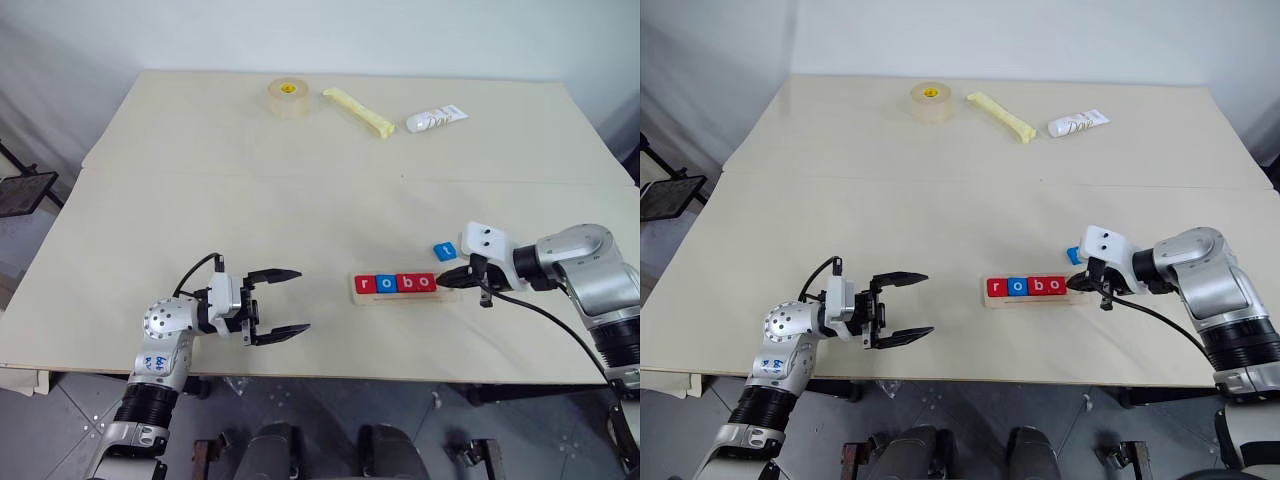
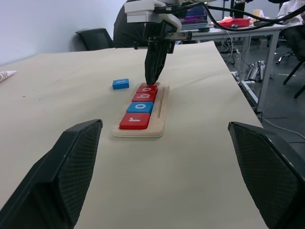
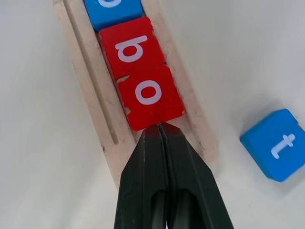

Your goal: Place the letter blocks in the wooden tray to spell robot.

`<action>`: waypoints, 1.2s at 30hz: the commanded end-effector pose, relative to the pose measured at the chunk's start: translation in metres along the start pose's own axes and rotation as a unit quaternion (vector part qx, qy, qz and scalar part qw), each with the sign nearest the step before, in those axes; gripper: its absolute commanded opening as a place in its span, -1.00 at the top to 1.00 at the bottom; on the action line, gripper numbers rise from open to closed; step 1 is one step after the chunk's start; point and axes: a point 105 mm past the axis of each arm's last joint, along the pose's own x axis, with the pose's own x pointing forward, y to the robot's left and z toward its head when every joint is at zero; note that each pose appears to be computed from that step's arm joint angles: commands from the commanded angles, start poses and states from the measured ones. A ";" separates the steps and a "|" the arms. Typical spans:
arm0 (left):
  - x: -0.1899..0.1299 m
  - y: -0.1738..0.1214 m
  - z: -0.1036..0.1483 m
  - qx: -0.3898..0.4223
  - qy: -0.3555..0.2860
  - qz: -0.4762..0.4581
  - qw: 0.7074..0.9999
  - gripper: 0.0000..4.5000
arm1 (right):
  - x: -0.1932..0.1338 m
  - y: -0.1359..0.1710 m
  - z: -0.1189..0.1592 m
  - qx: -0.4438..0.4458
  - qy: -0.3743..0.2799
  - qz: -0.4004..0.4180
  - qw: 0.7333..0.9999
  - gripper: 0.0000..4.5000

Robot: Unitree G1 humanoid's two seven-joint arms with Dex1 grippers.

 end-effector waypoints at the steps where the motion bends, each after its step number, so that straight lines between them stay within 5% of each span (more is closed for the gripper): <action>1: 0.000 -0.001 0.005 0.013 0.000 -0.003 1.000 -1.00 | -0.004 -0.003 0.015 -0.016 -0.021 -0.010 1.000 0.99; 18: 0.004 0.002 0.003 0.013 -0.003 -0.006 1.000 -1.00 | -0.026 -0.013 0.019 0.003 -0.044 -0.076 0.996 0.99; 21: 0.005 0.003 0.002 0.013 -0.004 -0.009 1.000 -1.00 | -0.038 -0.014 0.017 0.016 -0.064 -0.098 0.993 0.72; 32: 0.004 0.007 0.001 0.011 -0.004 -0.026 1.000 -1.00 | -0.084 -0.003 -0.024 0.147 -0.127 -0.225 0.955 -0.98; 36: 0.004 0.009 0.001 0.010 -0.003 -0.031 0.999 -1.00 | -0.094 0.008 -0.035 0.180 -0.140 -0.245 0.942 -0.99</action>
